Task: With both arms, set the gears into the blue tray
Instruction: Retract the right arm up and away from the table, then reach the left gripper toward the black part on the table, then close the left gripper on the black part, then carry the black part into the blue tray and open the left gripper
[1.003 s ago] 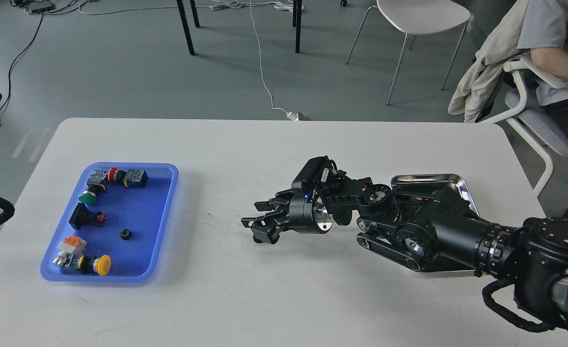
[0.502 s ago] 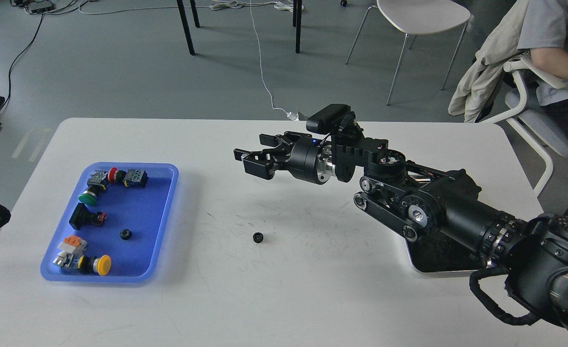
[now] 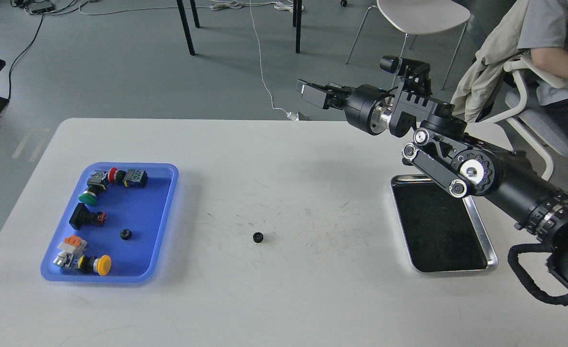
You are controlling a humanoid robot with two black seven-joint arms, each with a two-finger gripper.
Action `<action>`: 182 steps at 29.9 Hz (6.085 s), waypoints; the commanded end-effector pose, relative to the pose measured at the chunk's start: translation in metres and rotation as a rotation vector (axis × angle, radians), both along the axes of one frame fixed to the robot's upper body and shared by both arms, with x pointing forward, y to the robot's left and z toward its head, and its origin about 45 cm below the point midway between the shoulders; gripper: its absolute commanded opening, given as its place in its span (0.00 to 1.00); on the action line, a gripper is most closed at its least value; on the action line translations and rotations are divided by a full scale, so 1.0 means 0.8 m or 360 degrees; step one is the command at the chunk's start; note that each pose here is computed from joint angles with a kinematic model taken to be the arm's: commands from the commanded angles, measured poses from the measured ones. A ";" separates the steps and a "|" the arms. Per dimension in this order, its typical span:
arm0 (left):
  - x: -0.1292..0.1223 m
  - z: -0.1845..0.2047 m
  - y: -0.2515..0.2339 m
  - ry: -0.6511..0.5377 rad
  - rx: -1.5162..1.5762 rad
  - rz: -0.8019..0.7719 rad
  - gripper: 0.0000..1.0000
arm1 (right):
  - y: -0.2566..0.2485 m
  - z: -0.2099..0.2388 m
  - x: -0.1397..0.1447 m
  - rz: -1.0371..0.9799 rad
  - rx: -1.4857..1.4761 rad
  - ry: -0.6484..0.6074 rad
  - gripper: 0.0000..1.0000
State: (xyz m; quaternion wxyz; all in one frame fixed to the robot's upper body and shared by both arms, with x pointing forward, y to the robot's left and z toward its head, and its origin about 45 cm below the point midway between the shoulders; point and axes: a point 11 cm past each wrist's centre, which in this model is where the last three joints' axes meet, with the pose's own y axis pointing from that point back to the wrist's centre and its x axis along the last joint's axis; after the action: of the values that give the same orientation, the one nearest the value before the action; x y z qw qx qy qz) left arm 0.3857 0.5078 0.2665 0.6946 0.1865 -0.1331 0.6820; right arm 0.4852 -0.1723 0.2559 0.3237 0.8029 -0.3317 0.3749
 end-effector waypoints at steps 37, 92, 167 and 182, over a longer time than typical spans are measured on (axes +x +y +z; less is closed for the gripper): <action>-0.053 0.027 -0.161 0.0035 0.1093 -0.1201 0.95 | -0.315 -0.031 -0.041 -0.1014 0.0590 0.0235 0.91; -0.095 -0.193 -0.426 -0.0437 0.1778 -0.2244 0.86 | -0.340 -0.038 -0.036 -0.1444 0.1205 0.0143 0.94; -0.085 -0.227 -0.361 -0.0279 0.1954 -0.2176 0.05 | -0.325 -0.062 -0.041 -0.1420 0.1202 0.0122 0.94; -0.048 -0.156 -0.230 -0.0133 0.2272 -0.1951 0.05 | -0.314 -0.069 -0.040 -0.1398 0.1219 0.0131 0.94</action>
State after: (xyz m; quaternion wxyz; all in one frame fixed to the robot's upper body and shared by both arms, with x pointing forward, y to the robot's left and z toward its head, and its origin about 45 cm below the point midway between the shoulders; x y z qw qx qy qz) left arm 0.3463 0.3018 0.1348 0.6585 0.4205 -0.6227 -0.0415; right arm 0.4529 -0.4264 0.2017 0.1496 0.6619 -0.7340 0.0277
